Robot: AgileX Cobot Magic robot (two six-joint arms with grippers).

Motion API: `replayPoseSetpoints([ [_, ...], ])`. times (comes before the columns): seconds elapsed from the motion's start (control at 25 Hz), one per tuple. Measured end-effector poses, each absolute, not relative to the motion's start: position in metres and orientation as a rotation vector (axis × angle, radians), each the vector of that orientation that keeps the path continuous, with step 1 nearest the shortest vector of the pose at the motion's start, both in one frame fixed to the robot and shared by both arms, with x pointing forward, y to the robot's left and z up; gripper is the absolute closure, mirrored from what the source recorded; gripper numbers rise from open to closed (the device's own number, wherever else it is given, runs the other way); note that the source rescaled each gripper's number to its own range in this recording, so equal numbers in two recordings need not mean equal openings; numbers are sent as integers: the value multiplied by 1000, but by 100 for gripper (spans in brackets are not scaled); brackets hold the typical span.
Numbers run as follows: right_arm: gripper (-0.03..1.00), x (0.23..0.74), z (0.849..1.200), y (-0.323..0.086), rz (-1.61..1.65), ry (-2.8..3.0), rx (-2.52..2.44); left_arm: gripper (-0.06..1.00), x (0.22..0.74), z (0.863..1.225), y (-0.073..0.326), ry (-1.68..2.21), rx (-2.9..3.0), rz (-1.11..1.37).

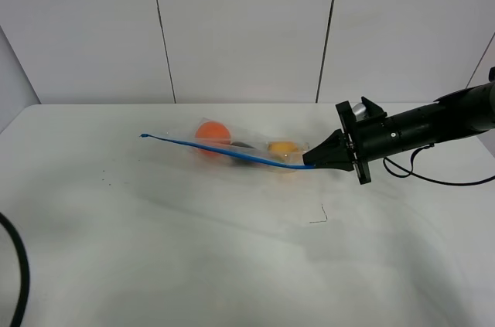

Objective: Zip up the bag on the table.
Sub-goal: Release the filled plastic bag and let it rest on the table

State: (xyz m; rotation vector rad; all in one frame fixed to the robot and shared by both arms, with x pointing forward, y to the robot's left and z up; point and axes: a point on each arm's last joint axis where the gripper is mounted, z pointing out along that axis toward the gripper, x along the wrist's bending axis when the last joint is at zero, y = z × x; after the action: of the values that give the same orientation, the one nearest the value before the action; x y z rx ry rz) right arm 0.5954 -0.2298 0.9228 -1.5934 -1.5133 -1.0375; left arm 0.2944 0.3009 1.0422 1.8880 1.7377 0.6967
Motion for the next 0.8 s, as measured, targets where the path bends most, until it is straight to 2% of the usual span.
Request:
replayPoseSetpoints([
  [0.48,97,595,923,-230,-1037,-1513,-1593,-4,239,1051,301,1503,1621,941],
  [0.8,97,595,922,-230,-1028,-1524,-1591,-4,235,1051,300,1487,1591,947],
])
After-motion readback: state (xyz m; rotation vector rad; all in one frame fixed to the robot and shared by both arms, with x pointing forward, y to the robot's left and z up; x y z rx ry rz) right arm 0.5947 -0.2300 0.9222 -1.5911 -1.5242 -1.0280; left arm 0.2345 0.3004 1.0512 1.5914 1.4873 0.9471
